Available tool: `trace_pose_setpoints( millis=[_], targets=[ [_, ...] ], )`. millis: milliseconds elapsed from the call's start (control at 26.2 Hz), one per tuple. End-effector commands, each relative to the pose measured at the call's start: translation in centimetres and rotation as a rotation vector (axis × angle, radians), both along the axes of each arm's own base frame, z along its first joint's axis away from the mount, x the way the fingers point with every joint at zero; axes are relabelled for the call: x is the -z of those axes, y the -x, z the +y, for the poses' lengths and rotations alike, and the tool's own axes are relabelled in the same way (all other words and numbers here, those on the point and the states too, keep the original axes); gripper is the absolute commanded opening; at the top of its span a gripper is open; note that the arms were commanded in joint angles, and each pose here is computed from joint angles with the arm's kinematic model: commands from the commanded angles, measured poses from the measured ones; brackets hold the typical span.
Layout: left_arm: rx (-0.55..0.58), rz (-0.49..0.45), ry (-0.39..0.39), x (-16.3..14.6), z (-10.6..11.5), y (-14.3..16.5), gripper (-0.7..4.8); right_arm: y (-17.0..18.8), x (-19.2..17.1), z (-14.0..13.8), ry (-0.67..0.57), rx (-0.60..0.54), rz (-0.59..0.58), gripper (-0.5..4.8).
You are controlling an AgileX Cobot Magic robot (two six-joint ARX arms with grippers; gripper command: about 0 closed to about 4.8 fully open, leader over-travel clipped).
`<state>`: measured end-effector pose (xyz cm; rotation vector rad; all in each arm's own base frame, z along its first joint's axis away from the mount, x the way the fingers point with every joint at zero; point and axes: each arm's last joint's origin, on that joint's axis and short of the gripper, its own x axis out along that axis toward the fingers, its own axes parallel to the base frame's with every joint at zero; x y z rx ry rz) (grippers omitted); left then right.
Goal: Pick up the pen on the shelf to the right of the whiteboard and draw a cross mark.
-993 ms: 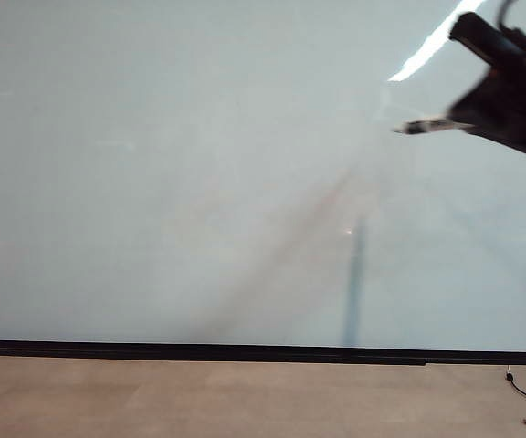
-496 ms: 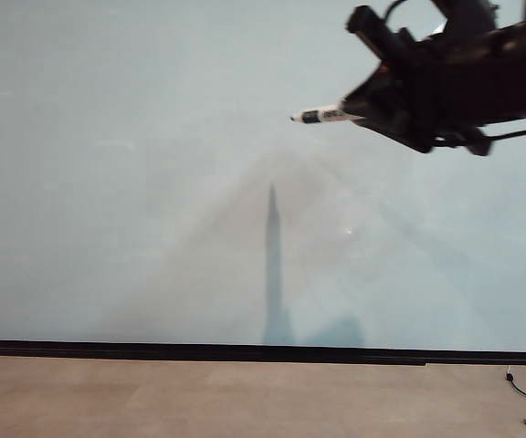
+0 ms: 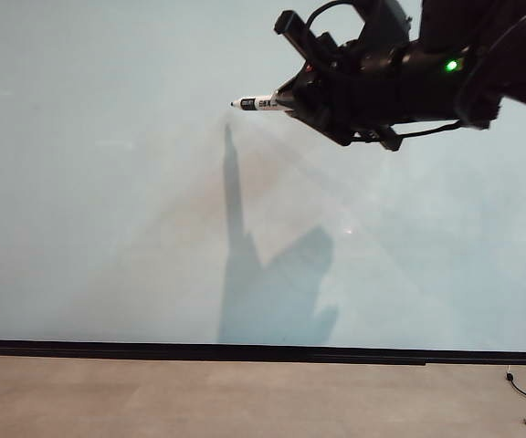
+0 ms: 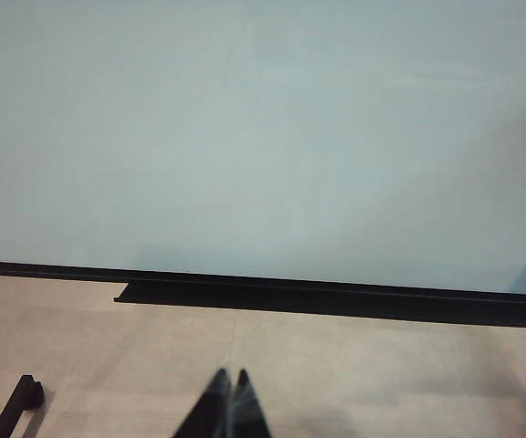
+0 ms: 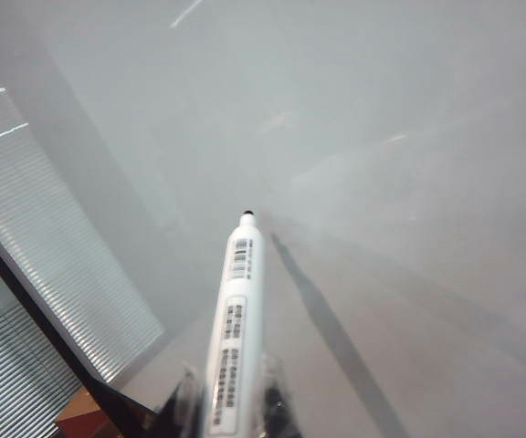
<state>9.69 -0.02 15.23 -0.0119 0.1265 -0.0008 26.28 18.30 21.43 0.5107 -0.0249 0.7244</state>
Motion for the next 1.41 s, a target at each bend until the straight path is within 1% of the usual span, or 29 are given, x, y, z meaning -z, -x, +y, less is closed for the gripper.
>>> trace_pose_setpoints(
  millis=[38,153,382,878,1069,1145,1298,1413],
  targets=[
    [0.004,-0.011,-0.004,-0.2,0.0,0.0,-0.05,-0.6,-0.6,0.5,-0.028,-0.012,-0.022,-0.09],
    [0.004,-0.011,-0.003,-0.2,0.0,0.0,-0.04,-0.9,-0.9,0.7,-0.033,-0.01,-0.027,-0.09],
    [0.005,-0.011,-0.004,-0.2,0.0,0.0,-0.04,-0.9,-0.7,0.9,-0.053,0.047,0.015,-0.09],
    [0.004,-0.011,-0.003,-0.2,0.0,0.0,-0.04,-0.6,-0.4,0.6,-0.055,0.078,0.024,-0.09],
    [0.004,-0.011,-0.004,-0.2,0.0,0.0,-0.04,0.3,0.6,-0.3,-0.079,0.125,0.025,-0.09],
    [0.005,-0.011,-0.003,-0.2,0.0,0.0,-0.04,0.6,1.2,-0.6,-0.087,0.141,0.056,-0.09],
    [0.004,-0.011,-0.004,-0.2,0.0,0.0,-0.04,0.8,1.7,-0.8,-0.081,0.147,0.075,-0.09],
    [0.004,-0.011,-0.004,-0.2,0.0,0.0,-0.04,1.2,2.3,-1.2,-0.088,0.182,0.1,-0.09]
  ],
)
